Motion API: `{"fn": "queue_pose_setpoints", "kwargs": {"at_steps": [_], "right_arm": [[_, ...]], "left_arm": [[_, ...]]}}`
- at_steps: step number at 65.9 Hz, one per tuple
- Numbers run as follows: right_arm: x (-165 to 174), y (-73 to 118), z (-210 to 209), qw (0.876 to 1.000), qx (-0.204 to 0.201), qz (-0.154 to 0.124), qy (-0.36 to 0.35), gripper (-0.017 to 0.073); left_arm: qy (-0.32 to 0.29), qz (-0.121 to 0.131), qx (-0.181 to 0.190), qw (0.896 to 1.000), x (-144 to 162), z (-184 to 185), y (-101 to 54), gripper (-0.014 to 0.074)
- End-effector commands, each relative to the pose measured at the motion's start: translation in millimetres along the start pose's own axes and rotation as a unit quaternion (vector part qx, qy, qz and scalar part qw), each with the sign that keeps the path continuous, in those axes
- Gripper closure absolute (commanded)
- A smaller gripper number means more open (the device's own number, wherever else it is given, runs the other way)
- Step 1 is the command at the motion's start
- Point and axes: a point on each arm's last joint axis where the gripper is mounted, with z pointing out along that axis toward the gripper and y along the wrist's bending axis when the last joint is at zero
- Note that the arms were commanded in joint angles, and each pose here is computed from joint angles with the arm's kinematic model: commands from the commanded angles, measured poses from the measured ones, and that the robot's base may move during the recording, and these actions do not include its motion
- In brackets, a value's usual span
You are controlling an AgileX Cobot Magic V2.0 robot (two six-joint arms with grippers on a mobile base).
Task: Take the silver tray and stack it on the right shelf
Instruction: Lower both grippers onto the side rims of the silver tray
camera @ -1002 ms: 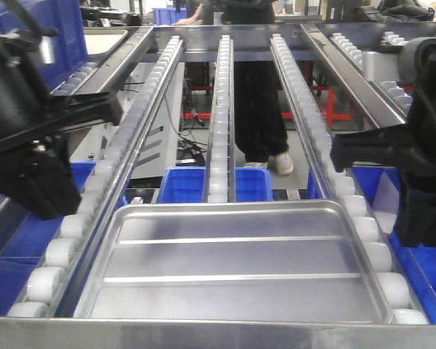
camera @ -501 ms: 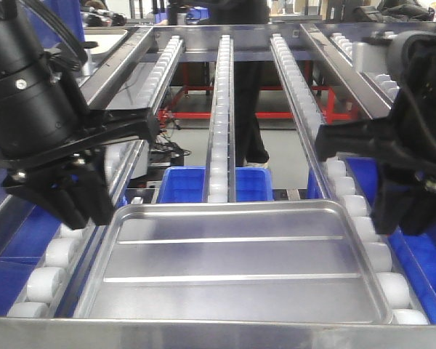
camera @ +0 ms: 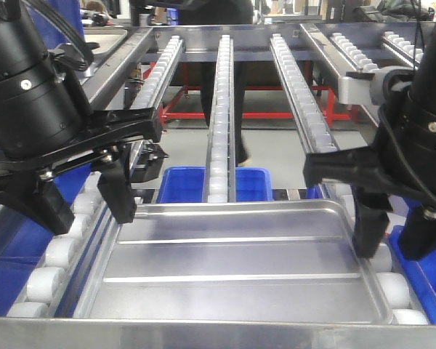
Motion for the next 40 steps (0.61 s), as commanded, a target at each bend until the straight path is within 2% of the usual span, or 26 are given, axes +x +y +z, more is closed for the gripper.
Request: {"fn": "queue_pose_setpoints", "kwargs": {"at_steps": [1,11,40], "right_arm": [[-15,9.7,-18,0.998,-0.035,-0.006,-0.046,0.0196],[-20,12.7,-22,0.998,-0.038,-0.014,-0.053,0.0196],[-16,12.5,-6,1.0,-0.018,-0.011,-0.021,0.0196]], "left_arm": [[-0.032,-0.005,0.022,0.999,-9,-9,-8.4,0.0292],[-0.002,-0.013,0.01,1.0,-6,4,-7.1,0.0292],[-0.002,-0.017,0.012,1.0,-7,13,-8.1,0.0295]]}}
